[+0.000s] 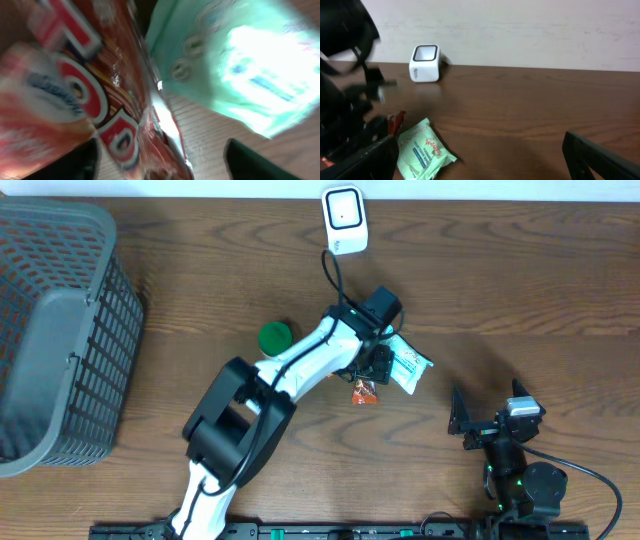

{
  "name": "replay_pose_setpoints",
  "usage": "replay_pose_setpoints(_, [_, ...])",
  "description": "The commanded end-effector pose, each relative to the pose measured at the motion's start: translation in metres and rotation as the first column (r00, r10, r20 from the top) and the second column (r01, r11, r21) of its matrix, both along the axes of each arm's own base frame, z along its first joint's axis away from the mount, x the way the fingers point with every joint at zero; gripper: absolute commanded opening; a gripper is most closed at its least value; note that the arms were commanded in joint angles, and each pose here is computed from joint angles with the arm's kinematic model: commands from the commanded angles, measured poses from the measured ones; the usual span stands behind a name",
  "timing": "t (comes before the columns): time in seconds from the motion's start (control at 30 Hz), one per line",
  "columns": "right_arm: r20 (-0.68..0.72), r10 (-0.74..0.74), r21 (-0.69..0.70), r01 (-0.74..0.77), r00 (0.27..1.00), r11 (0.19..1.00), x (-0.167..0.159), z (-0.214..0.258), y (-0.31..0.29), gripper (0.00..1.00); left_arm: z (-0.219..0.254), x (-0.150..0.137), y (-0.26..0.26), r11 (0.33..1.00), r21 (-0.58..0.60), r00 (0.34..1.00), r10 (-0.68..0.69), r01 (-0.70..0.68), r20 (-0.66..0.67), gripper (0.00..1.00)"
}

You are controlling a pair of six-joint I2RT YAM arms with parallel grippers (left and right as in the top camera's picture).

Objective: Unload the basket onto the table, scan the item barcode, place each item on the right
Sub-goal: 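Lift the red bar out and carry it toward the scanner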

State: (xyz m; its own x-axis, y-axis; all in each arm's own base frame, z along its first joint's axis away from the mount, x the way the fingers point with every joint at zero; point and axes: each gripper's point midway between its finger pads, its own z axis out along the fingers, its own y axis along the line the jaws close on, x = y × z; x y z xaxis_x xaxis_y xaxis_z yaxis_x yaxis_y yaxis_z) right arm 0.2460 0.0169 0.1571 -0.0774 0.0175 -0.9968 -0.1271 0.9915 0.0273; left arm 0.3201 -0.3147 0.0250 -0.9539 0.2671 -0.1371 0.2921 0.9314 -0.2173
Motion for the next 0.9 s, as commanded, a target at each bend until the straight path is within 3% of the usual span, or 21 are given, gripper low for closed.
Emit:
replay_pose_setpoints(0.0, [-0.003,0.01,0.01,-0.01,1.0,1.0,0.0,-0.001,0.002,0.99,0.059,0.031,0.011,0.998,0.032,0.967,0.046,-0.055,0.252,0.93])
replay_pose_setpoints(0.6, [-0.003,0.01,0.01,-0.01,1.0,1.0,0.0,-0.001,0.002,0.99,0.081,0.068,0.021,0.992,-0.043,0.939,0.13,-0.122,0.32,0.99])
replay_pose_setpoints(0.87, [-0.003,0.01,0.01,-0.01,1.0,1.0,0.0,-0.001,0.002,0.99,0.087,0.092,0.051,0.958,-0.087,0.91,0.286,-0.272,0.299,0.99])
